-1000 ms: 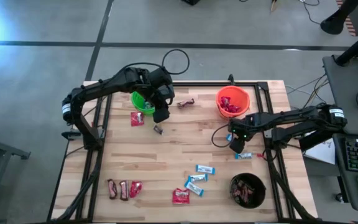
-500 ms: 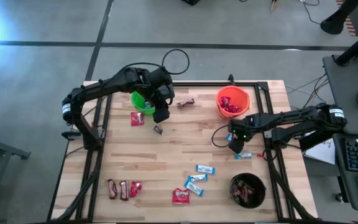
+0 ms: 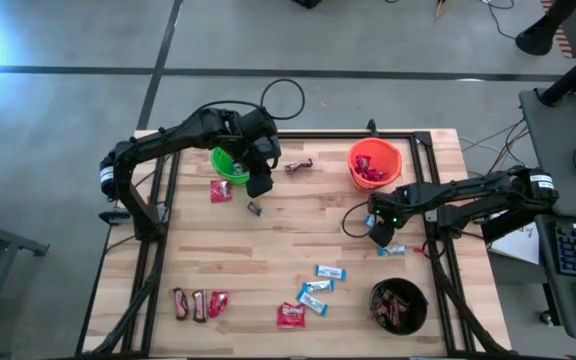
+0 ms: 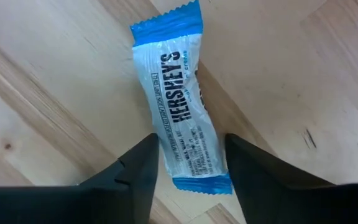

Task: Sort candy
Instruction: Put the white candy into the green bucket

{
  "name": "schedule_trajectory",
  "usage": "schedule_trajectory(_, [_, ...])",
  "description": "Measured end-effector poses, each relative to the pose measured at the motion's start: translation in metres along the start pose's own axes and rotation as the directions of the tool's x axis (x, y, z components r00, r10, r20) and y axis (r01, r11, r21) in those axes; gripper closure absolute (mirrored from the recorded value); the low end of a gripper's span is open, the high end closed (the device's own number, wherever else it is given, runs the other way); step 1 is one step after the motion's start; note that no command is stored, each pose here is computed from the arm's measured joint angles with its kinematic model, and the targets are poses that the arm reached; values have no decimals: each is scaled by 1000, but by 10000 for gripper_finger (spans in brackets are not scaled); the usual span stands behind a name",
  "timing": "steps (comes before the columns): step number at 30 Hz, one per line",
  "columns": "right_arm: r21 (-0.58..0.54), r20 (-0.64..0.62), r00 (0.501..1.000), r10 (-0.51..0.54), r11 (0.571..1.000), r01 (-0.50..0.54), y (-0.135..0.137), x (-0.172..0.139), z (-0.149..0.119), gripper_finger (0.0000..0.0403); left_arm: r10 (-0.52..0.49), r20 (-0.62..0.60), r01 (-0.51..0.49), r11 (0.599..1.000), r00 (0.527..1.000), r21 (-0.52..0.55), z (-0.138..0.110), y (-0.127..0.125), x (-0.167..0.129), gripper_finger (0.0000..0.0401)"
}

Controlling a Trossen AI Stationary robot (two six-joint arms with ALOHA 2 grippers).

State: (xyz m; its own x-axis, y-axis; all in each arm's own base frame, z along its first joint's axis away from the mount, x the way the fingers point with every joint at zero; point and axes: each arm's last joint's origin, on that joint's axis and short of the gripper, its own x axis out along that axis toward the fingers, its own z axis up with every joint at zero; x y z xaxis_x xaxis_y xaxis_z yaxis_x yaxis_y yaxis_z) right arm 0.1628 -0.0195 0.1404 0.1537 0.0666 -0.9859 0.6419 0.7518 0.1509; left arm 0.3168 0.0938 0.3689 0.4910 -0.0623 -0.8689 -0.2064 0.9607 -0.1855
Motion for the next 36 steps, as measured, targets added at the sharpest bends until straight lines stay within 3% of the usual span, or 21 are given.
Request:
schedule_trajectory(9, [47,0,1000,8,999,-8,0,-1,0,355,0,0,0,1000,1000,0,0,0,0,262])
schedule_trajectory(12, [49,-2,1000,11,999,-11,1,-1,0,378,0,0,0,1000,1000,0,0,0,0,262])
schedule_trajectory(26, [36,31,996,85,996,-86,14,-20,14,391,18,0,-18,1000,1000,13,0,1,0,262])
schedule_trajectory(36, [-52,160,972,173,985,-167,37,-70,42,391,42,52,-43,999,998,25,5,1,0,262])
